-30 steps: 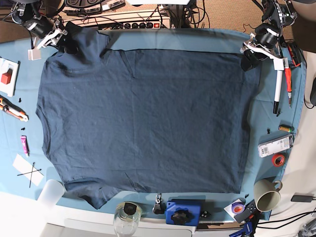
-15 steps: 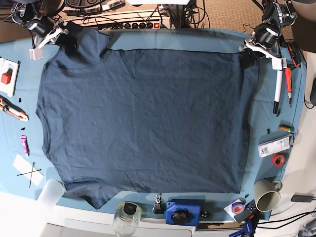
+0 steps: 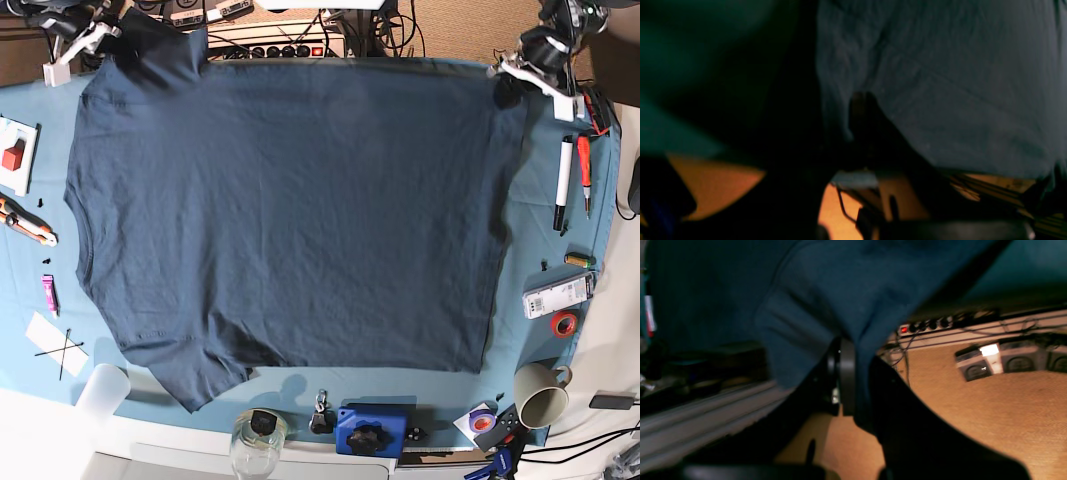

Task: Fold the T-shirt properly
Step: 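Lift the shoulder edge with both grippers and pull it taut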

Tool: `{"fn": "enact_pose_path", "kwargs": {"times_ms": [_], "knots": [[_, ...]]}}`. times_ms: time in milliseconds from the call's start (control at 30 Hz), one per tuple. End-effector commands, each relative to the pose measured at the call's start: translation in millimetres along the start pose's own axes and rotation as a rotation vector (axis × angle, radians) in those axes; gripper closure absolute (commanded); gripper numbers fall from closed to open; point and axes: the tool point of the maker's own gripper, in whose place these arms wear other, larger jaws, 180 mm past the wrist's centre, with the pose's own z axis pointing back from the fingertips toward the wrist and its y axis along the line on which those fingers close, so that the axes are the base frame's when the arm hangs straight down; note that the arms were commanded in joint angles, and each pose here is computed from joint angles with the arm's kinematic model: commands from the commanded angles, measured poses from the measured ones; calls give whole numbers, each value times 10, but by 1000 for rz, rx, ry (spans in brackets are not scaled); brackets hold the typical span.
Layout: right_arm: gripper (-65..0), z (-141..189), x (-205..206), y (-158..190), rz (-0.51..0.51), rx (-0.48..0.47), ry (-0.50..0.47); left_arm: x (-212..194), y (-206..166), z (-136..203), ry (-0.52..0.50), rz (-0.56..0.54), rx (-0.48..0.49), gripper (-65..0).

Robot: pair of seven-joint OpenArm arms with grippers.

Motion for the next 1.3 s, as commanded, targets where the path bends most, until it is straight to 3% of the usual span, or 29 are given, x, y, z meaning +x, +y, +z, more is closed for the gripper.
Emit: {"fn": "enact_pose_path", "kwargs": {"times_ms": [0, 367, 567, 800, 933, 1267], "knots": [[0, 89, 39, 5, 17, -1, -3, 18, 1, 86, -10, -17, 6, 0], [0, 397, 131, -12, -28, 11, -100, -97, -71, 494, 29, -94, 48, 0], [0, 441, 99, -10, -38, 13, -101, -21, -38, 659, 16, -130, 87, 0], [0, 393, 218, 26, -25, 33, -134, 66, -108, 630, -23, -104, 52, 0], [0, 323, 387, 69, -2, 53, -177, 174, -8, 577, -49, -66, 114, 0], [0, 245, 549, -29, 57, -9, -158, 243, -247, 309, -57, -151, 62, 0]]}}
